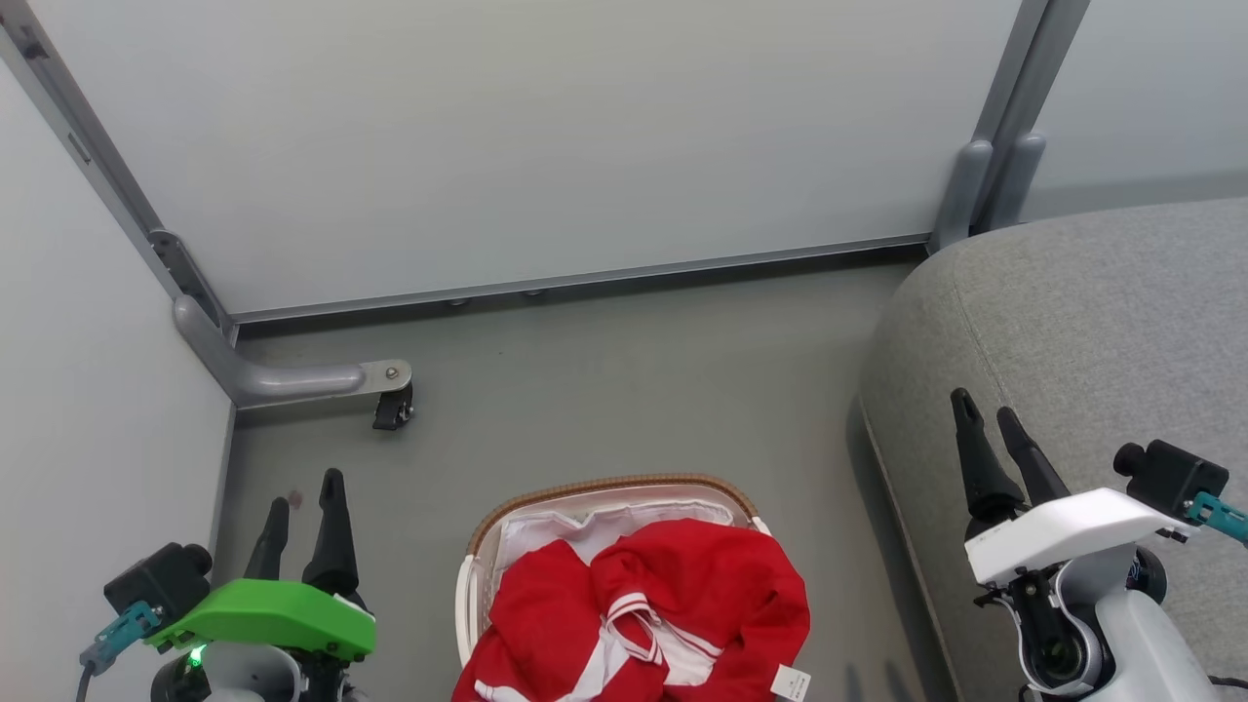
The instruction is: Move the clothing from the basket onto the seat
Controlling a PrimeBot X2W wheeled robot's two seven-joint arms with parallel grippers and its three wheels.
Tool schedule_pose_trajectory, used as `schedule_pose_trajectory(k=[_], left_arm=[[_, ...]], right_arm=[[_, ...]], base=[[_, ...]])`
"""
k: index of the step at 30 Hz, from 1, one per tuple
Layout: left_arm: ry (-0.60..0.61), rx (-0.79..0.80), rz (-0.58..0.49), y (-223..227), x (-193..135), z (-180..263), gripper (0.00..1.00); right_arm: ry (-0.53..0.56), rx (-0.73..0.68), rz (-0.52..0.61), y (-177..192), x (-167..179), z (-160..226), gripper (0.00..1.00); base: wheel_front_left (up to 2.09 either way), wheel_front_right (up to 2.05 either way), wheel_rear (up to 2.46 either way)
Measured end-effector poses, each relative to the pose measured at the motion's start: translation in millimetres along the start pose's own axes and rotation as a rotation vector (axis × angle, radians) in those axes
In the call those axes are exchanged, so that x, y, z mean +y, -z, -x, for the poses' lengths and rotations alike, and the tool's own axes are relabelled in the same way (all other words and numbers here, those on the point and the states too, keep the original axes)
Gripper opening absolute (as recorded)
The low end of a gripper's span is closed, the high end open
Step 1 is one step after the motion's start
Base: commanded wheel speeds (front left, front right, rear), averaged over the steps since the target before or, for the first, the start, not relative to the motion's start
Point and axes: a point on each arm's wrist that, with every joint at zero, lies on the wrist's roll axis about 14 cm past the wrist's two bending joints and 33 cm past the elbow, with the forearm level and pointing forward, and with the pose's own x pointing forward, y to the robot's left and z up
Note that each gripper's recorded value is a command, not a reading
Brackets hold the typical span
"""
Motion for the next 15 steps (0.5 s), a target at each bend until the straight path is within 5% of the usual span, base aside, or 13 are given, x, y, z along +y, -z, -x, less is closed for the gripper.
schedule_pose_trajectory(k=[15], left_arm=[[-0.007,-0.004,-0.148,5.5,1.4,3.5,1.00]], right_arm=[[0.012,-0.007,0.151,6.8,-2.6,8.2,1.00]], base=[[0.00,0.00,0.00]])
